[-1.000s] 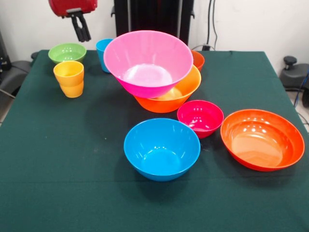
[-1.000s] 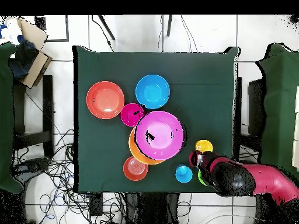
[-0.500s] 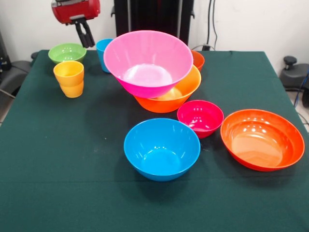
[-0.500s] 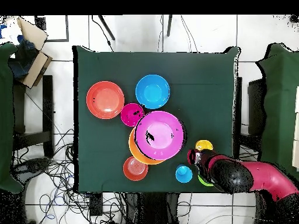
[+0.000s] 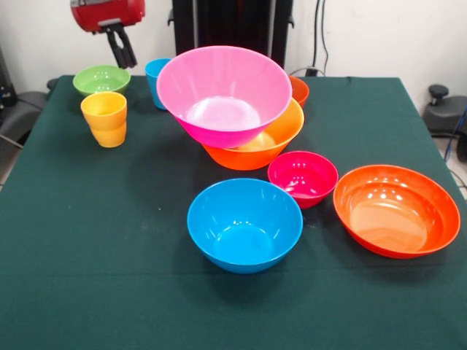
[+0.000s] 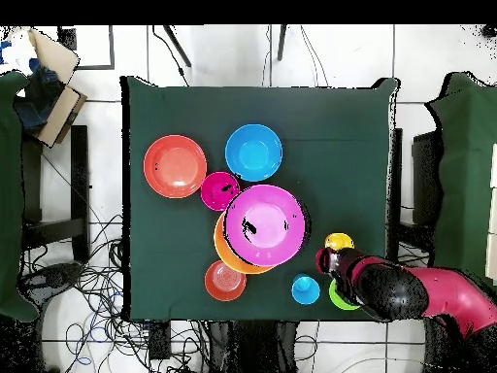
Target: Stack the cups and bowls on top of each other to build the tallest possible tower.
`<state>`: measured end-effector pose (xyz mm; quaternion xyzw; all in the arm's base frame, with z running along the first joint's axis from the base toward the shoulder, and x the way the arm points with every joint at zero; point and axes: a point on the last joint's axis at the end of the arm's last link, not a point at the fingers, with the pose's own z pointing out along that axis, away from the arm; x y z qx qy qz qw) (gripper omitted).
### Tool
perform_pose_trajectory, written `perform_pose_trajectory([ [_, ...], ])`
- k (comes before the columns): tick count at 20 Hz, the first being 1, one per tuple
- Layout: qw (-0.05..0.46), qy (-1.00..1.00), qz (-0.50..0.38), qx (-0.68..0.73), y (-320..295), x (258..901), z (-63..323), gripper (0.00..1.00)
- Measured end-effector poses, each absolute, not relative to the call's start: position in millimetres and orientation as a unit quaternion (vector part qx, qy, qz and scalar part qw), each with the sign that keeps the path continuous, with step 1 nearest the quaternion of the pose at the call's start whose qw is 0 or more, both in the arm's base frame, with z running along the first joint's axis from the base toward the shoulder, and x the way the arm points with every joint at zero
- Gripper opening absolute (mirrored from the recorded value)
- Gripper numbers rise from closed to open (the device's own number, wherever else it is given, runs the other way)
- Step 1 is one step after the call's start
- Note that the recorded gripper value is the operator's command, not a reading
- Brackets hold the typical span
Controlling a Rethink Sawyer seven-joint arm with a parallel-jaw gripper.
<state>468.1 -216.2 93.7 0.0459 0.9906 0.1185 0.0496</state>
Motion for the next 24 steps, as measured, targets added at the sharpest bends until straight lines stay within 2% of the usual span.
perform_pose_trajectory([
  [10, 0.008, 0.996, 0.086, 0.035, -261.5, 462.5, 125.6, 0.0],
  [19, 0.019, 0.996, 0.077, 0.034, -289.0, 470.2, 136.2, 0.0],
  [24, 0.023, 0.995, 0.087, 0.036, -288.8, 476.1, 129.9, 0.0],
])
